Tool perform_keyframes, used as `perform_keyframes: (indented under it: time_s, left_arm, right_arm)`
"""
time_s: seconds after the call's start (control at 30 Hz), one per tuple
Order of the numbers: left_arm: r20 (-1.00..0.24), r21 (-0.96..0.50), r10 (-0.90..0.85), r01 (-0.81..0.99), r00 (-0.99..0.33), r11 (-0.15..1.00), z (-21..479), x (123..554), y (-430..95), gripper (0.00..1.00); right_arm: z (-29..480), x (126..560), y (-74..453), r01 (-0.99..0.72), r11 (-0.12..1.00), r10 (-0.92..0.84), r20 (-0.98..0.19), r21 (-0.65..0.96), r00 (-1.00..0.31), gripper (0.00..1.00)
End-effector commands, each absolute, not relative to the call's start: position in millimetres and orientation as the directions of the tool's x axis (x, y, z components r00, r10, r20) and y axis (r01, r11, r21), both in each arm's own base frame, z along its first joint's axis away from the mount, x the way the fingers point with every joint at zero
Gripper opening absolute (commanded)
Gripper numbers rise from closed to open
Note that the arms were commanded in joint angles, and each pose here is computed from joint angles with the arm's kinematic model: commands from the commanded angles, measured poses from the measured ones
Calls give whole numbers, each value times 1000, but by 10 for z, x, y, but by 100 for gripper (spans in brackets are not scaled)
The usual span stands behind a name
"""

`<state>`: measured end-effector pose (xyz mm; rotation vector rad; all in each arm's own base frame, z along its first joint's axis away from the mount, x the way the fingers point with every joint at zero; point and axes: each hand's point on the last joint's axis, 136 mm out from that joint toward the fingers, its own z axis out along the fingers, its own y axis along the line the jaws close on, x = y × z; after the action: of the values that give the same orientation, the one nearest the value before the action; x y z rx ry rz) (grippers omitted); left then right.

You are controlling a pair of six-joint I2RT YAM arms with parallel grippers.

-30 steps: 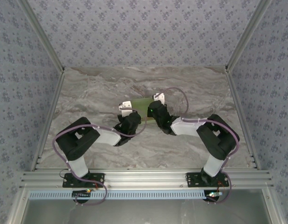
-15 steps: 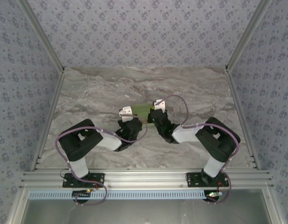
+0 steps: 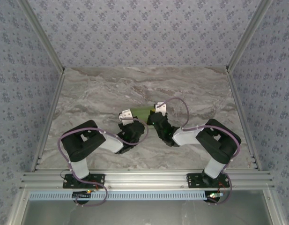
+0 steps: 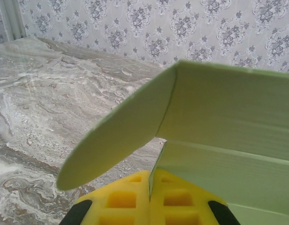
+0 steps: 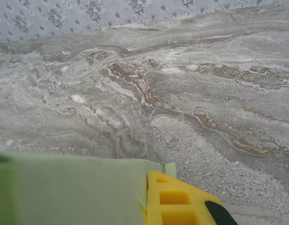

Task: Fold the paper box

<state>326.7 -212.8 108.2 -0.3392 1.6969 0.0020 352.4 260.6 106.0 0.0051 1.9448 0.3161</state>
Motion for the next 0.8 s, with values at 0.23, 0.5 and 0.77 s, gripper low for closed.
perform_keyframes:
  time_s: [0.23, 0.5, 0.77]
  left_arm:
    - [-985, 22, -43, -370, -167, 929, 707, 3067, -1625, 0]
    - [-986, 31, -37, -396, -164, 918, 708, 3009, -1557, 0]
    - [-985, 51, -23, -420, -169, 906, 738, 2977, -1531, 0]
  right_arm:
    - [707, 3400, 2228, 20, 985, 164, -892, 172, -421, 4]
    - [625, 3355, 2128, 60, 992, 129, -893, 115, -431, 5]
    - [637, 3326, 2125, 89, 990, 142, -876, 114, -461, 6]
